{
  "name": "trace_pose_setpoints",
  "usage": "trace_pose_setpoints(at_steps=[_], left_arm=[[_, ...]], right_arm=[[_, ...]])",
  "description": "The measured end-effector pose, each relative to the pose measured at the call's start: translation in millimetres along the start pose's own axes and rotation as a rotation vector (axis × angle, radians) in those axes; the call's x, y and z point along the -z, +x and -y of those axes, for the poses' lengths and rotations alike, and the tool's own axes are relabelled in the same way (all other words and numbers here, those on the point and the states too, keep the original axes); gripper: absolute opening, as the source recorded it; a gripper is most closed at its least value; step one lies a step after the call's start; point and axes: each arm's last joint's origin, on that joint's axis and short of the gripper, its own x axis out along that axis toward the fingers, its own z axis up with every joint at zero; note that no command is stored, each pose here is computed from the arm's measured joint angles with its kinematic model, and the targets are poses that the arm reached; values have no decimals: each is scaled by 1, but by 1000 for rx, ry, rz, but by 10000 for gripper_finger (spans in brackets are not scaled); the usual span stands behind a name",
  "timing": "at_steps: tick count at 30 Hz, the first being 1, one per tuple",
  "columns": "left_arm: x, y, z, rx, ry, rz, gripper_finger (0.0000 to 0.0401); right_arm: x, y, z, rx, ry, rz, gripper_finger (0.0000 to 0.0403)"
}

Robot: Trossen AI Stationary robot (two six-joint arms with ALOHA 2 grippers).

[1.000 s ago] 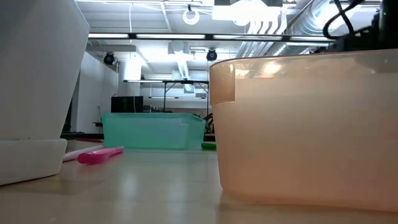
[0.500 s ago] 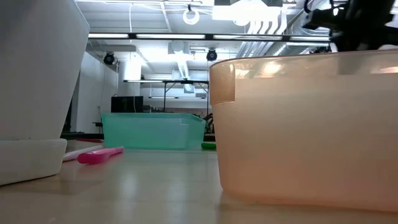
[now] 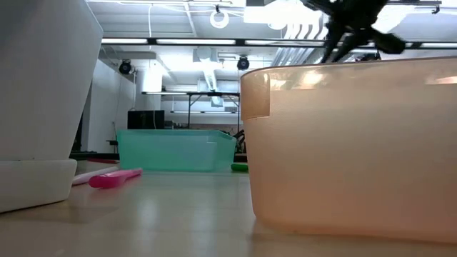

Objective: Sort pens & pencils
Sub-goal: Put the blue pencil into the green bin

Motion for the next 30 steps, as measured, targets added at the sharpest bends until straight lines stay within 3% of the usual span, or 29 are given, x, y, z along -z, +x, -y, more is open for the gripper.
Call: trace_pose_setpoints(at_steps=[6,13,21,30], left_arm=[[-1,0,0,1,-8,7,108],[-2,0,0,4,-27,19,108],[-2,0,0,5,-45,20,108],[-2,0,1,9,-57,19,108]], right_arm=[[-23,26,-23,-128,-31,49,9],[-44,76,-50,-284,-69,47,9],[-53,132,-67,-347,-97,-4,9],[-58,169,-97,-397,-178,-56,9]])
